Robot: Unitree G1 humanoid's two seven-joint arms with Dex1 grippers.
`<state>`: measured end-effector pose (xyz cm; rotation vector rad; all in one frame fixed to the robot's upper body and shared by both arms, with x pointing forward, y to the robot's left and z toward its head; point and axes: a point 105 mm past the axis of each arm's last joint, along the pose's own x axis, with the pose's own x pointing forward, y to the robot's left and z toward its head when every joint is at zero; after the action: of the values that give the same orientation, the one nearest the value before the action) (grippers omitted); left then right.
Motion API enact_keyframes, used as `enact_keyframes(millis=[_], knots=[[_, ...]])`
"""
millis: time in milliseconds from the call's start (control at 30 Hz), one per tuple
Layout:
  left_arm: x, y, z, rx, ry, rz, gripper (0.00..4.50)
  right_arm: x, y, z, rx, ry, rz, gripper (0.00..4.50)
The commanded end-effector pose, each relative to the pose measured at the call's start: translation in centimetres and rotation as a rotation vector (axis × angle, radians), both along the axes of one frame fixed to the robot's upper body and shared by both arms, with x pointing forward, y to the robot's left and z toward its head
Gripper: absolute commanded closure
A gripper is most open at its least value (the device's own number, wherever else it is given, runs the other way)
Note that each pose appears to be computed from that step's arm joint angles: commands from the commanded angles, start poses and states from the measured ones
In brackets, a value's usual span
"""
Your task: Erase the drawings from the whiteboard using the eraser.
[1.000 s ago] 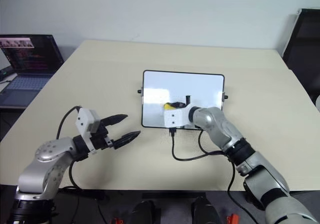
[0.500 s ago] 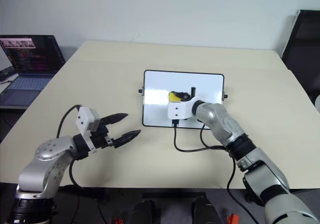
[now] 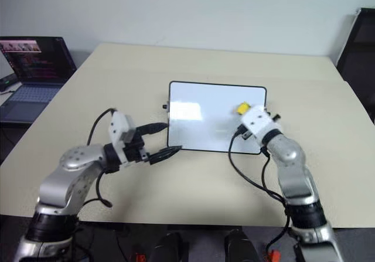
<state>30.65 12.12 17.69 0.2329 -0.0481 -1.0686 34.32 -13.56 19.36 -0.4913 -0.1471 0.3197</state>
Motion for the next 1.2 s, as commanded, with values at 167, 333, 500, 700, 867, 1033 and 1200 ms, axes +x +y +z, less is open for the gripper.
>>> enact_keyframes(millis=[167, 333, 500, 700, 867, 1033, 1200], knots=[[0.7, -4.4, 1.9, 0.024, -0.047, -0.229, 0.0, -4.5, -4.5, -0.7, 0.347, 0.097, -0.306, 3.5], [0.8, -8.1, 1.7, 0.078, -0.068, -0.418, 0.0, -5.3, -7.1, -2.8, 0.392, 0.179, -0.433, 3.5], [1.0, -10.6, 1.2, 0.141, -0.093, -0.531, 0.0, -4.2, -9.0, -4.8, 0.385, 0.263, -0.487, 3.5], [0.8, -13.2, 0.8, 0.195, -0.14, -0.609, 0.0, -2.4, -10.8, -6.6, 0.386, 0.327, -0.505, 3.5], [1.1, -14.8, 0.6, 0.234, -0.178, -0.612, 0.0, -1.2, -11.6, -7.1, 0.396, 0.343, -0.503, 3.5], [0.9, -15.1, 0.4, 0.242, -0.173, -0.61, 0.0, -0.6, -12.2, -7.5, 0.392, 0.357, -0.501, 3.5], [0.9, -14.6, 0.2, 0.244, -0.163, -0.595, 0.0, -0.2, -12.6, -7.8, 0.398, 0.364, -0.504, 2.3]])
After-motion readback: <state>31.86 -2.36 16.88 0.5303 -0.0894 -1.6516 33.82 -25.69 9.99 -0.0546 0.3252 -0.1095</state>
